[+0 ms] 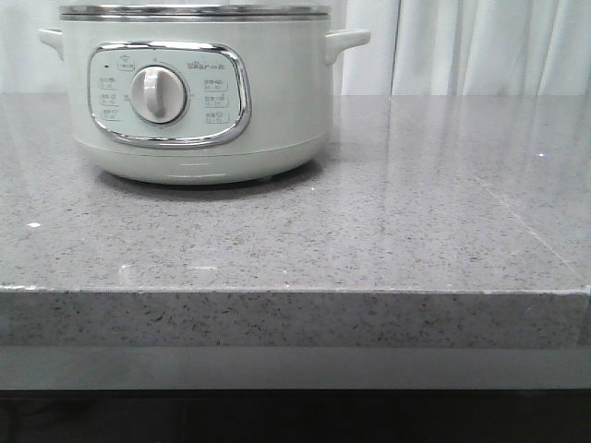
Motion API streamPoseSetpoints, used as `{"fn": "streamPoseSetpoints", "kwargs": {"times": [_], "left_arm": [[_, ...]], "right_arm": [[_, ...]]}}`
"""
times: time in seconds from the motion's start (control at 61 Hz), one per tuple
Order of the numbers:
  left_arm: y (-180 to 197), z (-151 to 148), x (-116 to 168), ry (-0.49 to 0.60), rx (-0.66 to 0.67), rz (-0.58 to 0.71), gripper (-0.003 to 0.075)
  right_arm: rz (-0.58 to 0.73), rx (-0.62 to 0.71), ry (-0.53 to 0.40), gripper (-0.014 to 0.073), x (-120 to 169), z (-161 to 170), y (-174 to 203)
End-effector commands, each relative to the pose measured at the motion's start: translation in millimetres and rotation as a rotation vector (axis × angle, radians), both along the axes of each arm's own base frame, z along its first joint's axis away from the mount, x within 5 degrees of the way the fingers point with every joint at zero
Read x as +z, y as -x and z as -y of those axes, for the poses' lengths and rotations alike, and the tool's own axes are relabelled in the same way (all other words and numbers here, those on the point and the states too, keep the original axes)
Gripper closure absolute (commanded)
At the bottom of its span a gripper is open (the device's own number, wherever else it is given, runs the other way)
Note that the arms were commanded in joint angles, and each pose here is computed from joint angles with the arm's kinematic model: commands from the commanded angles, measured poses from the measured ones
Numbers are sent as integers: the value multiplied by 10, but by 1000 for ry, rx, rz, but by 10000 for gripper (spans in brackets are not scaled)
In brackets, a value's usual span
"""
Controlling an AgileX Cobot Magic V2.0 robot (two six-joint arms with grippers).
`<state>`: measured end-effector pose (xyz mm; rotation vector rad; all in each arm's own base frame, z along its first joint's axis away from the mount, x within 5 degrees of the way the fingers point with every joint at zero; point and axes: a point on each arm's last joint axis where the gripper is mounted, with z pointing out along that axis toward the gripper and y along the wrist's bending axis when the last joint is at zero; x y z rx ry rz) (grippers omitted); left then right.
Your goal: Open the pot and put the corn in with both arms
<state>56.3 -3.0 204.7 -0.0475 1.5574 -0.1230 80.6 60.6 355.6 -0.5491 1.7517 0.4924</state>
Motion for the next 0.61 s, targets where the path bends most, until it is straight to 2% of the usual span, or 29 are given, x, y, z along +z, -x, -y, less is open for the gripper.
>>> {"fn": "streamPoseSetpoints", "kwargs": {"times": [0.0, 0.591], "left_arm": [[25, -14, 110, 24, 10, 140, 741], [26, -14, 123, 26, 7, 154, 741]], "right_arm": [[81, -9, -58, 662, 151, 6, -4], [81, -9, -58, 662, 150, 6, -4]]}}
